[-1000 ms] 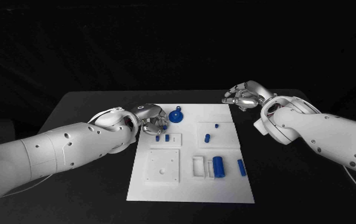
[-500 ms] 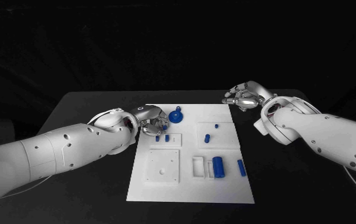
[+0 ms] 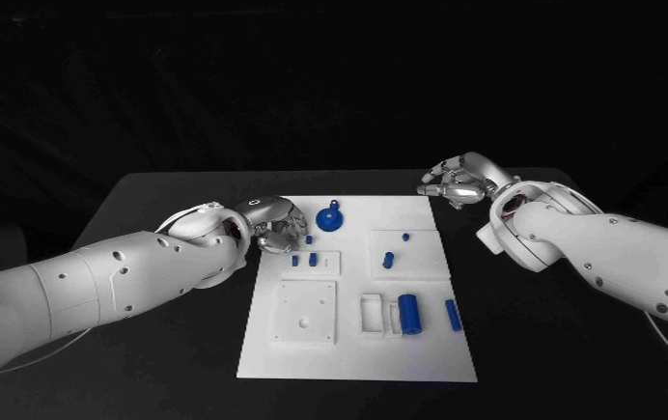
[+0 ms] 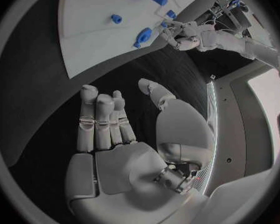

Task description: Assemble the parts on the task board

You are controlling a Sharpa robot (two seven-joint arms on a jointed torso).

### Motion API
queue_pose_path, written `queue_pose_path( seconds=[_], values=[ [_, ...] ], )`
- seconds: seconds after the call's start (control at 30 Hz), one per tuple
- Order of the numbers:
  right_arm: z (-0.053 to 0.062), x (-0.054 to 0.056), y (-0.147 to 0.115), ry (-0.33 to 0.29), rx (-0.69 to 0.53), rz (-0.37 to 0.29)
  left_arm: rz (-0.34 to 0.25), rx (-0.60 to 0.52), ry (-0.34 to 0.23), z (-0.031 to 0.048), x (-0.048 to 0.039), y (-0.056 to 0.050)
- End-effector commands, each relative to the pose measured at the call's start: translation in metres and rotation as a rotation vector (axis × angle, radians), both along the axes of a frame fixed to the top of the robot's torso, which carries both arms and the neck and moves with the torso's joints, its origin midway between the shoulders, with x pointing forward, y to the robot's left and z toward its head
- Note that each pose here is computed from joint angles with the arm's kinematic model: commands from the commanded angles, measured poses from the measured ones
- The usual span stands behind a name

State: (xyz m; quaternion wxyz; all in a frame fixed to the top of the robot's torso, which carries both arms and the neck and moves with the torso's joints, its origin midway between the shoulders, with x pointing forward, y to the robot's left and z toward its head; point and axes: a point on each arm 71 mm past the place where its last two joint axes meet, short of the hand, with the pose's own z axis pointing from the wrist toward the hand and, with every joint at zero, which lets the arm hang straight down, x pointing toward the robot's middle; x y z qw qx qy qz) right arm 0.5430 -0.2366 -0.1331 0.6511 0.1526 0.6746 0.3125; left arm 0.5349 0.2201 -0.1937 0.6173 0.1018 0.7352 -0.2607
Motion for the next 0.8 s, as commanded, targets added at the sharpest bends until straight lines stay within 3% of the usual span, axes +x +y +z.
queue_pose_path(
  seconds=[0.03,0.3,0.43,0.6,0.73,0.8],
  values=[
    [0.000,0.000,0.001,0.000,-0.002,0.017,0.000,0.000,0.011,-0.0008,-0.0001,0.000],
    [-0.001,0.000,0.001,0.013,-0.008,0.027,0.023,-0.004,0.002,-0.0001,0.0023,0.007],
    [-0.002,-0.001,0.003,0.021,-0.029,0.082,0.070,-0.074,-0.014,0.0036,0.0065,0.019],
    [-0.005,-0.004,0.012,0.026,-0.132,0.206,0.178,-0.279,0.035,0.0124,0.0142,0.036],
    [-0.008,-0.006,0.017,0.008,-0.265,0.268,0.311,-0.559,0.146,0.0194,0.0205,0.049],
    [-0.008,-0.007,0.019,-0.015,-0.334,0.284,0.387,-0.736,0.237,0.0202,0.0201,0.054]
  ],
)
